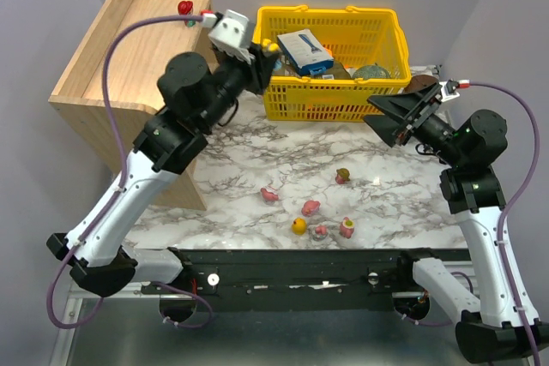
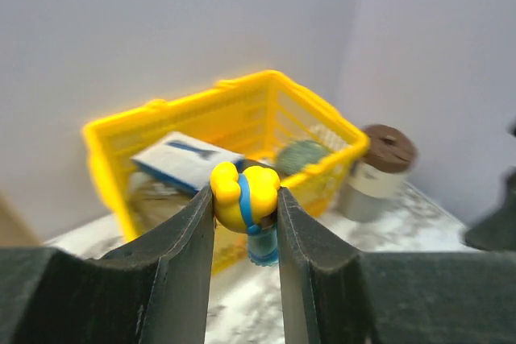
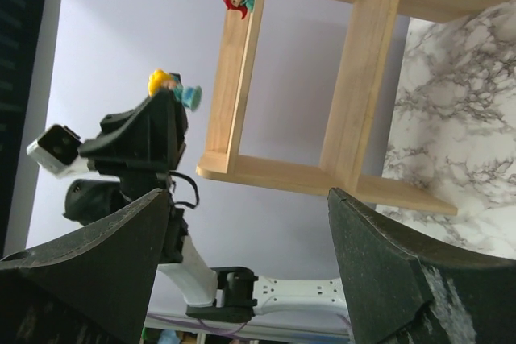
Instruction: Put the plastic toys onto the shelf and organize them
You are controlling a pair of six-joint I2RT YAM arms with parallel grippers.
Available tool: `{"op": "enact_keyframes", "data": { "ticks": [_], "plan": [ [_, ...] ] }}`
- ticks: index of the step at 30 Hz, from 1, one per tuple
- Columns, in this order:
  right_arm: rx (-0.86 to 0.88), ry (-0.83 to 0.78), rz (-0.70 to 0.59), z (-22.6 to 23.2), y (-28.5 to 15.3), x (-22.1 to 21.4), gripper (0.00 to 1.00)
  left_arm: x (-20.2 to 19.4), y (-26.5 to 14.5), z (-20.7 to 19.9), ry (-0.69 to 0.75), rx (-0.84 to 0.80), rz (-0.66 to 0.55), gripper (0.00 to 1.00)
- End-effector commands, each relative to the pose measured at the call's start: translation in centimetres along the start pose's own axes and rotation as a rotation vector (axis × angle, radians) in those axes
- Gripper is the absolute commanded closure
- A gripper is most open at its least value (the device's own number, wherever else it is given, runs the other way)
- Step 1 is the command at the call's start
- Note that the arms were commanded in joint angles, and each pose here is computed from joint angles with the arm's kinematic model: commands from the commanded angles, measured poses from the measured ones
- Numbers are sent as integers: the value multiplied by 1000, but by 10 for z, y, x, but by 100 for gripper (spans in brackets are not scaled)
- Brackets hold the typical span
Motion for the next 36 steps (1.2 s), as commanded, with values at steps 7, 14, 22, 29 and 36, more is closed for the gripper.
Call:
{"op": "enact_keyframes", "data": {
  "ticks": [7, 14, 22, 29, 36],
  "plan": [
    [-21, -162, -3, -9, 2, 4, 13, 36, -16, 124, 153, 365, 69, 100],
    [-34, -268, -3, -9, 7, 11, 14, 30, -25, 174, 209, 434, 162, 100],
    [-62, -292, 4, -17, 14, 16, 13, 20, -32, 204, 200, 406, 202, 100],
    [-78, -293, 1, -21, 19, 21, 13, 4, -27, 215, 227, 374, 221, 100],
    [-93, -287, 3, -26, 21, 23, 14, -13, -24, 222, 258, 384, 198, 100]
  ]
}}
Point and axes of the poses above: each gripper's point midway between its finger pads, its own y axis out along the fingers, its own z axis along the line the jaws close on, x = y × z, the point moved 4 cm from there along -y, back along the fingers, and after that the axes turned 3 degrees about y, right-handed, at the moved point
